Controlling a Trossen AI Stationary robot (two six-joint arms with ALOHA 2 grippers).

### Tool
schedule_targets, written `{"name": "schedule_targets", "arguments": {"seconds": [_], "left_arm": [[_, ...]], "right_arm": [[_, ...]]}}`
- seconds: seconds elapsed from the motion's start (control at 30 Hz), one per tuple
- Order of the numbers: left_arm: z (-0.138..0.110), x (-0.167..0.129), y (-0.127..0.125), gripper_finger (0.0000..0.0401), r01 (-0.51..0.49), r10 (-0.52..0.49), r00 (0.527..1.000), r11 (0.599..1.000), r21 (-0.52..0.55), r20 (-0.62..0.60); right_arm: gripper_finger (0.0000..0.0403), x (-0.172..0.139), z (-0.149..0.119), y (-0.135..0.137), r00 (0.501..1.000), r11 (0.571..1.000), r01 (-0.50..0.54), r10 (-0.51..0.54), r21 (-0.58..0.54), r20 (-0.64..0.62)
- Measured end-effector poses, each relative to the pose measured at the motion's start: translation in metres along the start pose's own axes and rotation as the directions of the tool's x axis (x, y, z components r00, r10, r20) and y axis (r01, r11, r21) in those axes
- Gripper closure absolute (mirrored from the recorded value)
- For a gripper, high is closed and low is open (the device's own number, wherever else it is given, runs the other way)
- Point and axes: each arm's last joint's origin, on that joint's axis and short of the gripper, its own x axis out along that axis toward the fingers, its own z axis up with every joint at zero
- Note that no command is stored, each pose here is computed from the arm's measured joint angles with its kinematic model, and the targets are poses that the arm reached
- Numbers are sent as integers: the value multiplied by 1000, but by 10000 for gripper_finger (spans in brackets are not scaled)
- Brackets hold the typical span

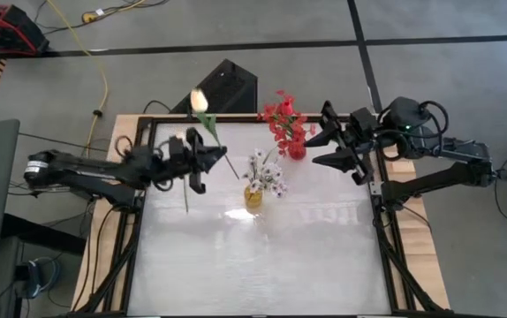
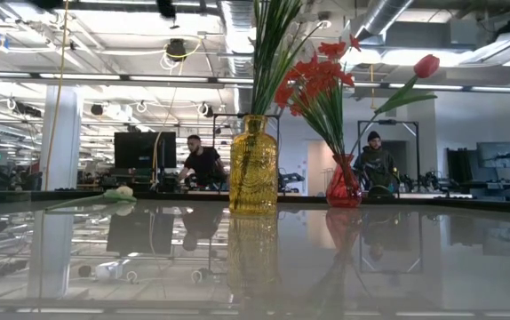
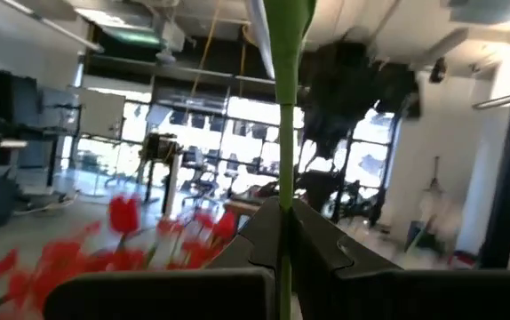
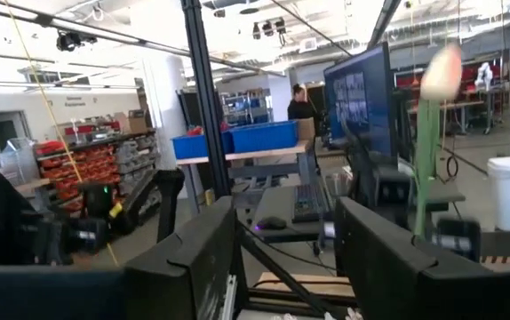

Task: Sort flowers into vase by color
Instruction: Put the bottom light white flower into the yellow vase

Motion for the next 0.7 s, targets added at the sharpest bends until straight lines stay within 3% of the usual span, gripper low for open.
{"name": "schedule_targets", "arguments": {"seconds": [0.17, 0.3, 0.43, 0.53, 0.7], "left_arm": [[-44, -19, 11, 401, -51, 53, 996, 998, -37, 68], [-69, -18, 14, 401, -71, 72, 997, 996, -49, 32], [-87, -7, 13, 401, -49, 48, 999, 997, -63, -14], [-101, -1, 13, 401, -52, 51, 997, 999, -17, -57], [-107, 1, 14, 401, -73, 73, 996, 997, 7, -51]], "right_arm": [[181, 9, -7, -6, 1000, 1000, 8, -8, 12, -26], [182, 15, -13, -10, 999, 1000, 14, -13, 21, -46], [182, 18, -15, -12, 998, 1000, 17, -15, 24, -53], [182, 19, -16, -13, 998, 999, 18, -16, 26, -58], [182, 19, -16, -13, 998, 999, 16, -14, 27, -60]]}}
